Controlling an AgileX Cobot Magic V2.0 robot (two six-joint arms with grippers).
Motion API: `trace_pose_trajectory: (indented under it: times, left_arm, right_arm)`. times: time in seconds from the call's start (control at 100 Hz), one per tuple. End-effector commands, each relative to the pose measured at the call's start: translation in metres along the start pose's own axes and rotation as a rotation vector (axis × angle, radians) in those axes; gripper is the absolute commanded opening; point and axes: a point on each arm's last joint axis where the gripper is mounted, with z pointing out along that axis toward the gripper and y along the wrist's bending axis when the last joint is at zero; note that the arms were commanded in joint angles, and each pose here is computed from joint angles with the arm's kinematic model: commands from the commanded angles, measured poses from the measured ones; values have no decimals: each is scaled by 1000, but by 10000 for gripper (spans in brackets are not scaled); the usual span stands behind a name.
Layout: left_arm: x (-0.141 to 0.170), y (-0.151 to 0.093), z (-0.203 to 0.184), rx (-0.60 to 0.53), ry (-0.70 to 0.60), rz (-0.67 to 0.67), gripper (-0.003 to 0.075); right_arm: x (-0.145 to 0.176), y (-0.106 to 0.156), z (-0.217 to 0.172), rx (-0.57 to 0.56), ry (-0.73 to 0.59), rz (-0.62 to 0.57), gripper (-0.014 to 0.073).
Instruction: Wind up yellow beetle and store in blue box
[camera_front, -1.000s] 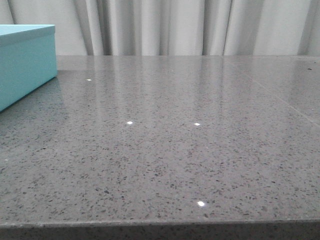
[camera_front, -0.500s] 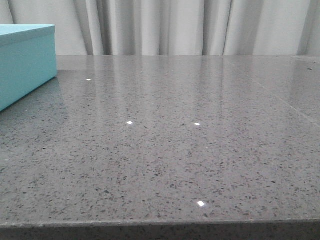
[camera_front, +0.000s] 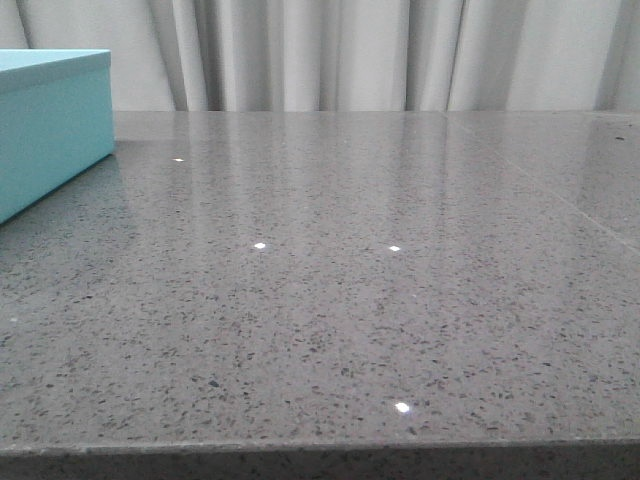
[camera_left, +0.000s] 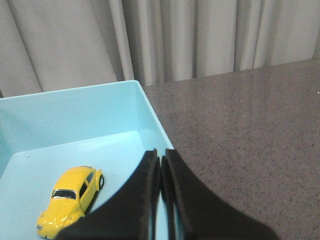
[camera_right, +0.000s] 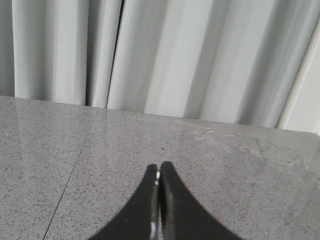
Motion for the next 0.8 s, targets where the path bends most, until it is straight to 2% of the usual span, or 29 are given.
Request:
trace_pose_trajectory:
  times: [0.0,0.17,0.36,0.46,0.79]
  left_arm:
    - [-6,4,-1,-40,2,-16,-20]
    - [1,9,-8,-124,50,-31,-20]
    - [14,16,-18,-222,-54,-7,-20]
    - [26,15,-23,-236,-104,-3,-20]
    - [74,13,-32,-251,-106,100,-20]
  right_arm:
    - [-11,-1,0,9,-56,-39,-115]
    - [-11,-1,0,9,-56,-39,-115]
    - [-11,-1,0,9,-56,-39,-115]
    - [-11,-1,0,9,-56,-39,-115]
    - [-11,-1,0,9,-56,-39,-115]
